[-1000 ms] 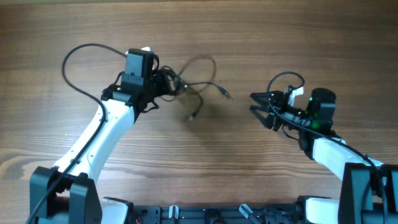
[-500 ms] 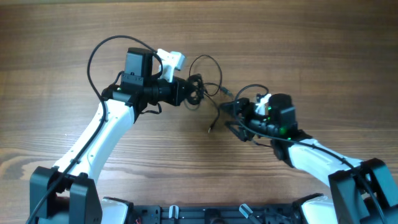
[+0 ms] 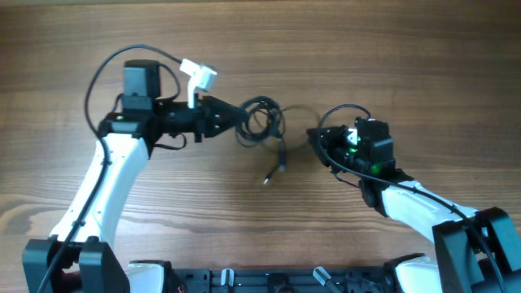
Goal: Untangle cables
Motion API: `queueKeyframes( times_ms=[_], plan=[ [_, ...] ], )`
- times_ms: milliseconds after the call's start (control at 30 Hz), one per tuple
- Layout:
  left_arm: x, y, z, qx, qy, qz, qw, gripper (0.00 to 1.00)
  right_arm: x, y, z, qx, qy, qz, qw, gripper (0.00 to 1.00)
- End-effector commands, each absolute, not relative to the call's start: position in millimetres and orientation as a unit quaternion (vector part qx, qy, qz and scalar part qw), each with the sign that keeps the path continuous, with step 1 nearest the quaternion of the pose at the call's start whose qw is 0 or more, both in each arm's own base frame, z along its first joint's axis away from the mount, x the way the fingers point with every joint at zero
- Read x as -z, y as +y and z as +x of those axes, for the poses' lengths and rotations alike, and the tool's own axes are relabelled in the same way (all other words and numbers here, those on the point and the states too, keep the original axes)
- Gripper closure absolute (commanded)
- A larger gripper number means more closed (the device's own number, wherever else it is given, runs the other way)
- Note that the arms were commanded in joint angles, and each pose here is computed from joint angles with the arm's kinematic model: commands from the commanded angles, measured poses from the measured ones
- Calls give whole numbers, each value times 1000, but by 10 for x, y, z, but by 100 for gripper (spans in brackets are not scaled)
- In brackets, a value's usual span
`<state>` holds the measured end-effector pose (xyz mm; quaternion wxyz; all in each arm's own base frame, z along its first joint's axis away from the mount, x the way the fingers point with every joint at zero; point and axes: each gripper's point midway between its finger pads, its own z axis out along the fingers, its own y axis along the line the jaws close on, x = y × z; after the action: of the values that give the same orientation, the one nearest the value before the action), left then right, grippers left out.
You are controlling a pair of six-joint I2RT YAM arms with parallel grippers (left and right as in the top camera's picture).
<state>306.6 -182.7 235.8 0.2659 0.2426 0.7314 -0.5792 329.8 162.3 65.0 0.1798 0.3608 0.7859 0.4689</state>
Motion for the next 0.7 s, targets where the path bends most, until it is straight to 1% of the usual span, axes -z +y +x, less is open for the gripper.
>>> queueKeyframes(
  times_ms=[0,33,67,100,133,200,267,367,500,600,633,667],
  plan=[
    [-2374,-1576,3162,576,753,179,262,96,-915,1730,3236,-511,812,158,233,35],
    [-2364,-1545,3164,578,756,167,257,96,-1030,1780,3188,-533,804,107,240,26],
    [-2353,-1531,3157,579,759,161,253,96,-1170,1824,3137,-559,790,64,245,19],
    [-2339,-1531,3141,580,761,155,246,96,-1257,1852,3111,-573,780,43,247,12],
    [-2330,-1544,3118,584,762,149,236,96,-1364,1888,3090,-587,768,19,256,9],
    [-2315,-1625,3049,593,764,142,211,96,-1496,1944,3074,-598,753,-10,273,9],
    [-2308,-1704,2994,598,765,141,193,96,-1561,2002,3071,-603,746,-16,280,9],
    [-2369,-1865,2872,618,748,166,174,96,-1546,2111,3085,-594,750,-10,290,8],
    [-2582,-2022,2684,666,697,213,158,96,-1500,2289,3099,-576,758,3,306,9],
    [-2633,-2074,2625,676,683,229,154,96,-1550,2465,3011,-582,752,-14,309,9],
    [-2633,-2087,2614,676,683,231,152,96,-1587,2524,2973,-588,748,-20,308,9],
    [-2631,-2098,2605,677,682,232,151,96,-1606,2555,2958,-592,745,-19,307,14]
  ],
)
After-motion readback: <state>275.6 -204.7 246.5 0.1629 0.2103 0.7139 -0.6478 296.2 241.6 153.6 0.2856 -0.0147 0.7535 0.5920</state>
